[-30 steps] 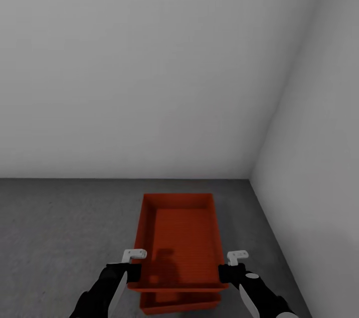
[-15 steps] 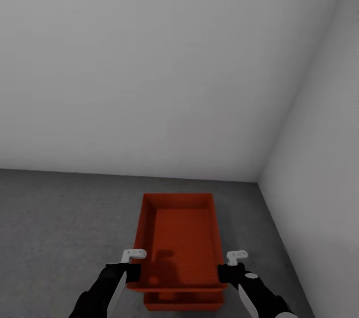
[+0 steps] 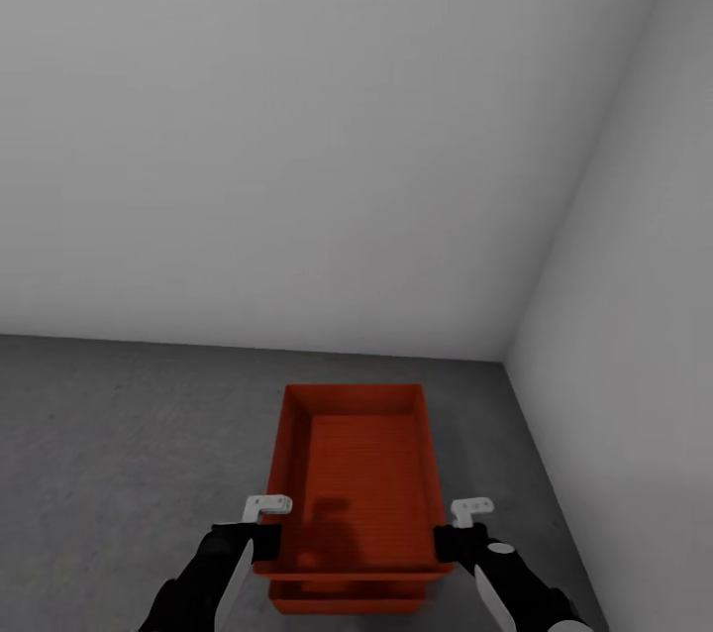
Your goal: Move the two storage containers from the living room to the garage. In the garage, place one container on the floor and stack the other container on top of it (either order is fine).
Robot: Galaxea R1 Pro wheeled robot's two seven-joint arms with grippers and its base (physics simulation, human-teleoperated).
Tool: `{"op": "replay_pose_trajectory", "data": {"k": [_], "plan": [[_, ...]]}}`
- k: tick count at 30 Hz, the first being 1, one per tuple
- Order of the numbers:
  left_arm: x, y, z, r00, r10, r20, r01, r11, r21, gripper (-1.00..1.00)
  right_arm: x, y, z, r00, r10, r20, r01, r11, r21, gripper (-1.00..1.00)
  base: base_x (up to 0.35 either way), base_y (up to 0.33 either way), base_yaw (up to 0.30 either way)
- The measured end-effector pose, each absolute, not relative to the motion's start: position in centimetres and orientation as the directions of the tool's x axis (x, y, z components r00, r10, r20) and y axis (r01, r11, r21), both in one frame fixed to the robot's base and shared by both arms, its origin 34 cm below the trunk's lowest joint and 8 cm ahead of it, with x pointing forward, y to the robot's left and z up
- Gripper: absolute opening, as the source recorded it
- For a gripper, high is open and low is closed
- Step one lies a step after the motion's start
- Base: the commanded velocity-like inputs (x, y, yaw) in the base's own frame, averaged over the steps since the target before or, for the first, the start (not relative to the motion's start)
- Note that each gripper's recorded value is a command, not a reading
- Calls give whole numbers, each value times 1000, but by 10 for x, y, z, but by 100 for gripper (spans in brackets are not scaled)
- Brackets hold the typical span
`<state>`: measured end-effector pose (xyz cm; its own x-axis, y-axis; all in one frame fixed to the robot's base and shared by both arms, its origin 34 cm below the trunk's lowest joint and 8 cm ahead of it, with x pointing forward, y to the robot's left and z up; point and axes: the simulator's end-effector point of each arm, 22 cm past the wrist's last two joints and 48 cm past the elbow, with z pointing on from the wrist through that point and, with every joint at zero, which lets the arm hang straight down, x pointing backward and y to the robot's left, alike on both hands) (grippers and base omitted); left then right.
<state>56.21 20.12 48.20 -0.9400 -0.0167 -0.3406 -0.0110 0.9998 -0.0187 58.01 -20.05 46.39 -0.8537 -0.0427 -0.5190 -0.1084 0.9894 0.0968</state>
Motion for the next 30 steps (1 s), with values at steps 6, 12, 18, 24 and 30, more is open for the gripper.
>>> {"op": "replay_pose_trajectory", "data": {"k": [6,12,18,24,30], "plan": [[562,202,482,-940,-18,-340,-12,1000,-19,-100,580,-200,464,-854,-42,-519,-108,989,97,-100,-17,-140,0],[562,202,482,-940,-18,-340,-12,1000,-19,-100,580,-200,464,-854,-43,-519,-109,989,97,-100,-1,-8,0],[562,201,482,-940,-18,-340,-12,1000,-19,-100,580,-201,464,-854,-43,-519,-109,989,97,-100,0,25,0],[562,203,482,-940,-20,-340,-15,1000,-19,-100,580,-199,464,-854,-43,-519,-109,989,96,-100,0,184,0],[562,202,482,-940,-18,-340,-13,1000,-19,-100,580,-200,464,-854,-43,-519,-109,989,97,-100,0,36,0]]}}
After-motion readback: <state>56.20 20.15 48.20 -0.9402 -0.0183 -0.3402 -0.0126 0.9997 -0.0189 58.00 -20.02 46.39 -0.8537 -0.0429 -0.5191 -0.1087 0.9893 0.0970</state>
